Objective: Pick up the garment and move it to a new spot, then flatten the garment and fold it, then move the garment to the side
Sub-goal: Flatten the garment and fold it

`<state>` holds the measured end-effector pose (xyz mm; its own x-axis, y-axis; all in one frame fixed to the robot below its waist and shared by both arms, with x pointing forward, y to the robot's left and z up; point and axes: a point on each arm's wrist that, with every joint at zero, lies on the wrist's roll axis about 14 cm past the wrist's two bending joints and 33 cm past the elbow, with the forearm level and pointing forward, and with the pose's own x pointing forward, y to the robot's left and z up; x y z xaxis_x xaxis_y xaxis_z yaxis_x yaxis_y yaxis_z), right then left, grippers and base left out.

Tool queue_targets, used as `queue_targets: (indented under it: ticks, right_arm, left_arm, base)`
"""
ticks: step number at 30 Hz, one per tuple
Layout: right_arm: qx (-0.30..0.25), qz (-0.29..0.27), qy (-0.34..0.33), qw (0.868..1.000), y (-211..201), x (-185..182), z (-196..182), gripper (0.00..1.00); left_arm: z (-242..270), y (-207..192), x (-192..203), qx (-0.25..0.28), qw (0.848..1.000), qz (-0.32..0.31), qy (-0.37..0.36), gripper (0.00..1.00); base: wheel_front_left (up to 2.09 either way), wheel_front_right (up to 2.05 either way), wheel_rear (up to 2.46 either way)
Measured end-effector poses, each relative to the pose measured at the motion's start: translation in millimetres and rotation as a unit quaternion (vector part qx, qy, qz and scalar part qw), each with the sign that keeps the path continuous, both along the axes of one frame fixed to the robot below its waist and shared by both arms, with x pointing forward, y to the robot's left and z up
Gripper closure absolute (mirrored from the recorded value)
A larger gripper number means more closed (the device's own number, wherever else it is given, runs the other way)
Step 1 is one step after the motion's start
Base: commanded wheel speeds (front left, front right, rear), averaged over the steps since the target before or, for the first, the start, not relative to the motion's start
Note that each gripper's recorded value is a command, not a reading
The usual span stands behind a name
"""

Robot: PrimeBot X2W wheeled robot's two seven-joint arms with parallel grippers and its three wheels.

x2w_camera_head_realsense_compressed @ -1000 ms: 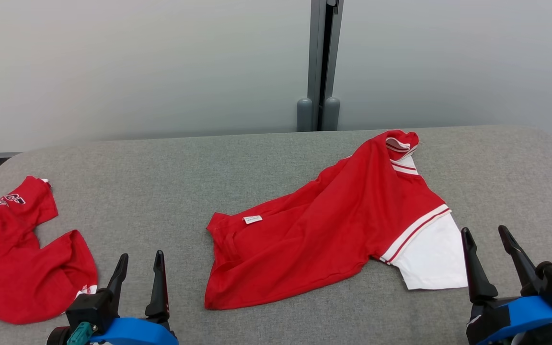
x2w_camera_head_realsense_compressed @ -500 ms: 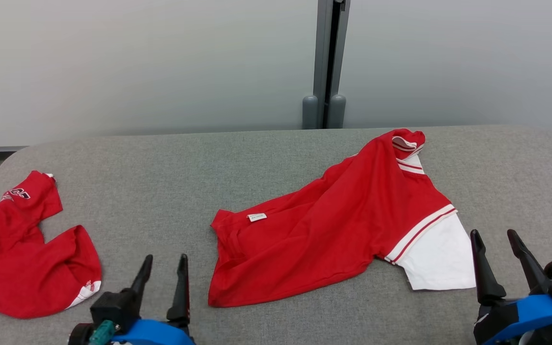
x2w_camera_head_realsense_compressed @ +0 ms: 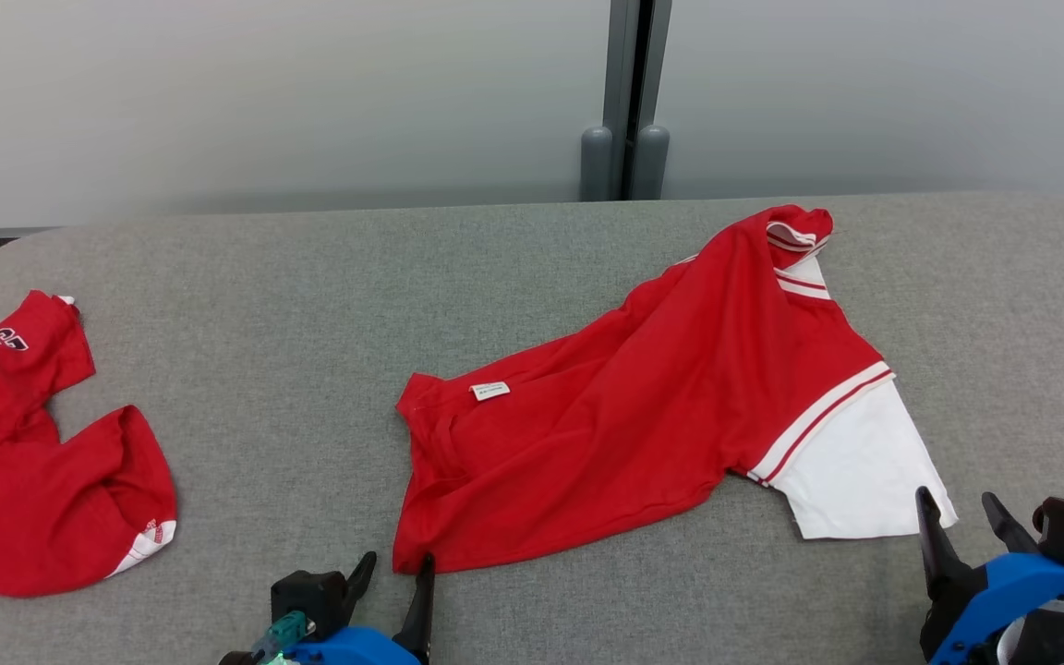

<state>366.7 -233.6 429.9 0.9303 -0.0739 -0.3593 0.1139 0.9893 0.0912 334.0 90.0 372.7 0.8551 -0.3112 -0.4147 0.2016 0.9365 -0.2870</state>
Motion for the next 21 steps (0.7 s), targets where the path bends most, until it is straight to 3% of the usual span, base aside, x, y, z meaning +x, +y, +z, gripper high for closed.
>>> queue_targets:
  ticks: [18,19,20,21]
  right_arm:
    - [-0.016,-0.018,0.149,0.988,-12,25,-74,0.00]
    - [-0.016,-0.015,0.153,0.988,-10,25,-76,0.71]
    - [-0.016,-0.011,0.156,0.988,-8,26,-78,1.00]
    - [-0.014,-0.009,0.159,0.987,-7,26,-78,1.00]
  left_arm:
    - [-30,8,23,0.008,0.999,0.021,0.048,0.00]
    - [-31,8,22,0.005,0.998,0.021,0.050,0.02]
    - [-32,8,22,0.005,0.998,0.021,0.052,0.46]
    - [-32,7,22,0.003,0.998,0.019,0.053,1.00]
  base:
    - [0.00,0.00,0.00]
    - [0.00,0.00,0.00]
    - [0.00,0.00,0.00]
    - [0.00,0.00,0.00]
